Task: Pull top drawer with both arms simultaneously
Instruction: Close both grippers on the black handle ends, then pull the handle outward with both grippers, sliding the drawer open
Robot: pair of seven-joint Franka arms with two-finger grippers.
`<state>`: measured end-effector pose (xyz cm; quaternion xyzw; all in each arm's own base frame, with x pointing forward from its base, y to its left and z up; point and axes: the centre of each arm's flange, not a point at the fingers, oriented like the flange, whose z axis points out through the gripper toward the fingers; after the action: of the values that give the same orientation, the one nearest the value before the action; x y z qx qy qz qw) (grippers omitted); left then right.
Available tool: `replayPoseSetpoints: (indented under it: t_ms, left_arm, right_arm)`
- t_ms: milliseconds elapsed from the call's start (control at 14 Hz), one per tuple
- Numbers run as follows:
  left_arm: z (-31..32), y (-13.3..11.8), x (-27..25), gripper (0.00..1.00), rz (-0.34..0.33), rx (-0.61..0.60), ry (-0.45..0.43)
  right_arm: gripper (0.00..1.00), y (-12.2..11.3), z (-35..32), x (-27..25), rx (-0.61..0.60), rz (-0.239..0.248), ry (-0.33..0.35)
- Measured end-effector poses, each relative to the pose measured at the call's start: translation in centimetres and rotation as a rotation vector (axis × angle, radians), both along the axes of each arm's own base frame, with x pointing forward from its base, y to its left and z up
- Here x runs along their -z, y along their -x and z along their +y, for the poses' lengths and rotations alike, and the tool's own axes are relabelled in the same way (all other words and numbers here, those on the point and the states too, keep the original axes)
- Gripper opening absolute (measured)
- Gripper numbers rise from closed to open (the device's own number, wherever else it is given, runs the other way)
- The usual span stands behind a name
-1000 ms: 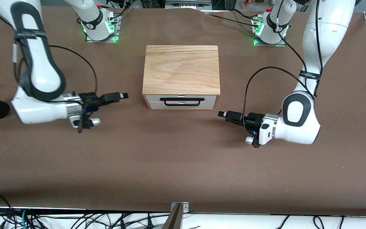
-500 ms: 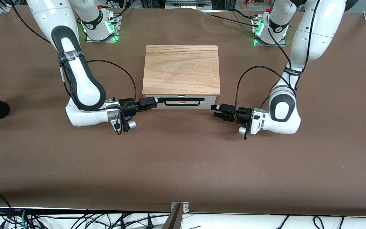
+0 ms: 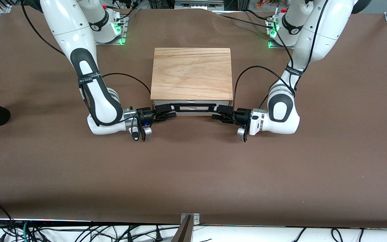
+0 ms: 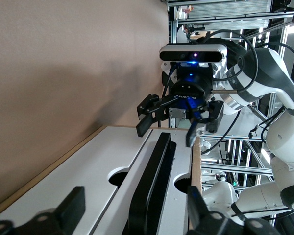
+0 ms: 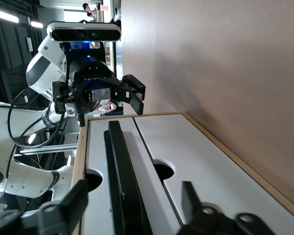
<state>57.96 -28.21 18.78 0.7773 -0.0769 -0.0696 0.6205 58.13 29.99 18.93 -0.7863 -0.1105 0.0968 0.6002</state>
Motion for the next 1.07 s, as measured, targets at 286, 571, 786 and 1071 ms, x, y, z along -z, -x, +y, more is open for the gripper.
replayPoseSetpoints:
  t_ms: [286, 571, 786, 1071]
  left_arm:
    - [0.04, 0.15, 0.16, 0.41, -0.015, 0.005, 0.003]
    - [0.01, 0.53, 0.35, 0.28, -0.034, 0.009, 0.015]
    - [-0.02, 0.56, 0.19, 0.22, -0.038, 0.009, 0.023]
    - [0.01, 0.56, 0.17, 0.19, -0.056, 0.012, 0.027]
  right_arm:
    - [0.45, 0.59, -0.09, 0.5, -0.016, -0.005, -0.013]
    - [0.19, 0.67, -0.18, 0.35, -0.022, 0.001, -0.041]
    - [0.18, 0.71, -0.23, 0.5, -0.023, -0.013, -0.054]
    - [0.18, 0.68, -0.23, 0.5, -0.023, -0.014, -0.054]
